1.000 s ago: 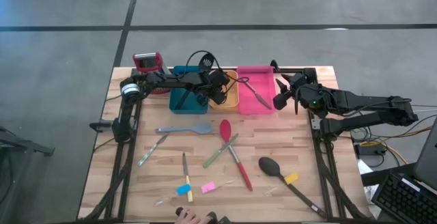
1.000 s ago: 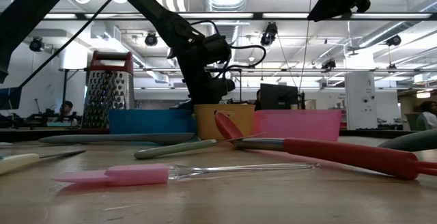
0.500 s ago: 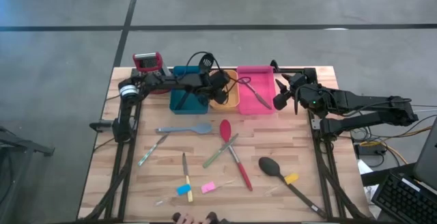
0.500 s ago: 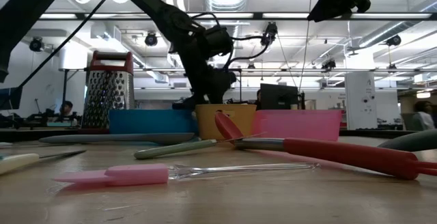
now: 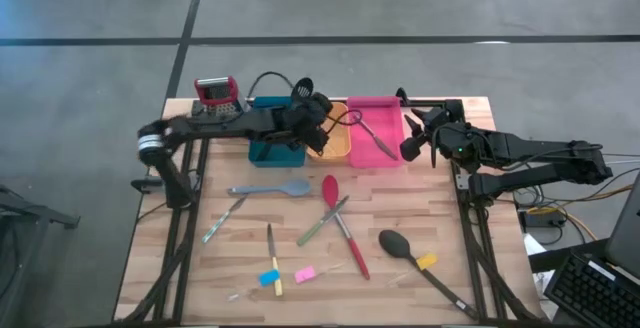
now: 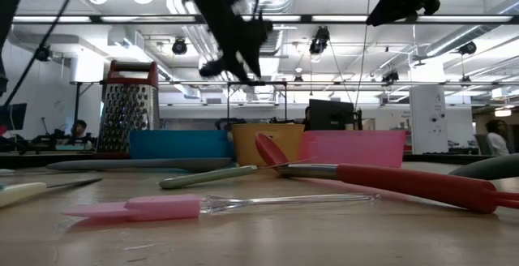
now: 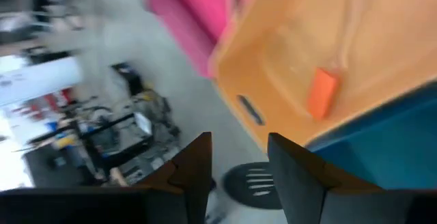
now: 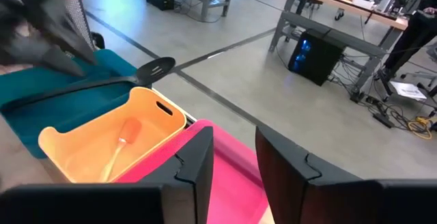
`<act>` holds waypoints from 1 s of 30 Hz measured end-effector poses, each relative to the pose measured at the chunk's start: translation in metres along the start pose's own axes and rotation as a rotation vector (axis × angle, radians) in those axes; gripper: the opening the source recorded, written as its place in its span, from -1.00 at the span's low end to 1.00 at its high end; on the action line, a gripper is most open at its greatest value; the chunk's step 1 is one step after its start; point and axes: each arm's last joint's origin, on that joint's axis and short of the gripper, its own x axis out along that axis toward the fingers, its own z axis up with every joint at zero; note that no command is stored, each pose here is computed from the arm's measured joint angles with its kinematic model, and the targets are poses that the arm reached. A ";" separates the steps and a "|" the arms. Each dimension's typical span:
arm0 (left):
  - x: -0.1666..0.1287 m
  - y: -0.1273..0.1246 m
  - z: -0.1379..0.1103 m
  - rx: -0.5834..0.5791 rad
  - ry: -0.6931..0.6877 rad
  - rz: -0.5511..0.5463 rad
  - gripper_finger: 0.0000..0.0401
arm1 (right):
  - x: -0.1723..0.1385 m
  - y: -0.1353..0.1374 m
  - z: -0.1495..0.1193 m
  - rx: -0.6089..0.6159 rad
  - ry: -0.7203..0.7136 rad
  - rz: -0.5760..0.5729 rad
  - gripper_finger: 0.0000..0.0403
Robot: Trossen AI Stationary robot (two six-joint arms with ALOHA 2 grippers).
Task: Pick & Place Kitchen Items
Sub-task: Put the green knife into the red bin
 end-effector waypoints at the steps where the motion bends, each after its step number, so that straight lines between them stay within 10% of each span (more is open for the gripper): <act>1: -0.013 0.004 0.000 -0.021 -0.016 0.030 -0.27 | 0.000 0.000 0.000 0.000 0.000 0.000 -0.52; 15: -0.190 0.013 -0.013 -0.381 -0.230 0.365 -0.27 | 0.000 0.000 0.000 0.001 0.000 0.008 -0.71; 30: -0.254 -0.040 0.024 -0.528 -0.544 0.129 -0.28 | 0.000 0.000 0.000 0.002 -0.001 0.010 -0.81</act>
